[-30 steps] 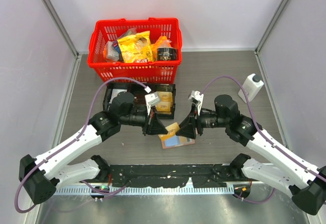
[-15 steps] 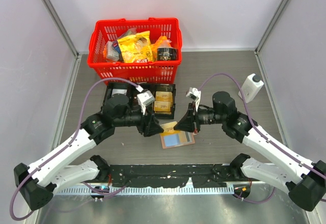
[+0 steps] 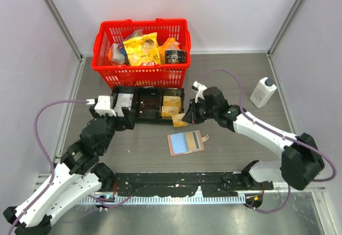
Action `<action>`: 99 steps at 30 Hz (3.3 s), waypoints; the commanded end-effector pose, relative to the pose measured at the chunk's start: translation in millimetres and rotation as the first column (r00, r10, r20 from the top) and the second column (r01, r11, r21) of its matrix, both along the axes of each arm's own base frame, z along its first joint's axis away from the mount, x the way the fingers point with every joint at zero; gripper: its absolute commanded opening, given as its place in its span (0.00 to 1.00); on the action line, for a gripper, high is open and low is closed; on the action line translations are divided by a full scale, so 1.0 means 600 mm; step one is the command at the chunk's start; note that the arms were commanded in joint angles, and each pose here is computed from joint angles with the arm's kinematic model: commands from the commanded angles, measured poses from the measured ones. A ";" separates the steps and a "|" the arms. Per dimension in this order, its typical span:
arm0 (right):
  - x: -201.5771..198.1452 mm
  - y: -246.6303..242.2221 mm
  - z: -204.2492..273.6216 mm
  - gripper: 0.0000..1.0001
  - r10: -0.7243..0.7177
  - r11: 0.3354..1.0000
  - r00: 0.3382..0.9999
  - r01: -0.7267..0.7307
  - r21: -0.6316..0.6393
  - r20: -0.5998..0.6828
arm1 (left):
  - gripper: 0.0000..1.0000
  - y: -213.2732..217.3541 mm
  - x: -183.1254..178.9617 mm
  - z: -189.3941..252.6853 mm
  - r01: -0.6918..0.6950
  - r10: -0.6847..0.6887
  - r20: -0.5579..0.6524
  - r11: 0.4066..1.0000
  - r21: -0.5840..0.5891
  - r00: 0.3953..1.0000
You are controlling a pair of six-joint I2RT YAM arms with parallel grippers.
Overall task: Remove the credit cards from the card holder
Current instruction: Place the credit card in the storage box, then remove the credit card from the card holder.
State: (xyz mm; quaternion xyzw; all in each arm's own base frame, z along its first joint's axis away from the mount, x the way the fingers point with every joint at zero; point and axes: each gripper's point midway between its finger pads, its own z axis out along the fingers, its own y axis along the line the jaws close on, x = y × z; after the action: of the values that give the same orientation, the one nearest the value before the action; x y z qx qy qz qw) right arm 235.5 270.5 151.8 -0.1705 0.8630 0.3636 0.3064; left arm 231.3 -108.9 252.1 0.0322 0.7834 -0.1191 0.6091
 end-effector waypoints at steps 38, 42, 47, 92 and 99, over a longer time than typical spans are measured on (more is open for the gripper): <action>0.160 0.014 -0.006 0.46 -0.399 0.905 0.917 0.392 -0.167 -0.010 | 0.80 -0.050 0.007 -0.019 0.070 -0.076 -0.050 0.991 -0.111 0.996; 0.138 -0.020 0.014 0.47 -0.421 0.892 0.906 0.421 -0.165 0.034 | 0.75 -0.081 0.002 -0.023 0.124 -0.141 -0.088 0.977 -0.174 0.986; 0.097 -0.045 0.007 0.48 -0.407 0.901 0.913 0.406 -0.155 0.025 | 0.70 -0.134 -0.007 -0.039 0.181 -0.238 -0.160 0.935 -0.306 0.958; -0.045 -0.088 -0.209 0.46 -0.326 0.926 0.917 0.260 -0.274 -0.229 | 0.55 -0.319 -0.094 -0.348 0.099 -0.118 -0.683 0.993 -0.066 0.721; -0.048 -0.081 -0.201 0.44 -0.295 0.939 0.927 0.236 -0.251 -0.233 | 0.48 -0.295 -0.097 -0.368 0.067 -0.045 -0.699 0.998 0.004 0.713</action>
State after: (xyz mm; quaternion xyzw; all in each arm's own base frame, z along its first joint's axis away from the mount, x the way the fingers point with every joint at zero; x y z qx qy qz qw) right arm 207.9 217.6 29.4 -0.0196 0.9498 0.2292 0.2120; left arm 167.3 -286.3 26.9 0.0305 0.9568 -0.1438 0.2510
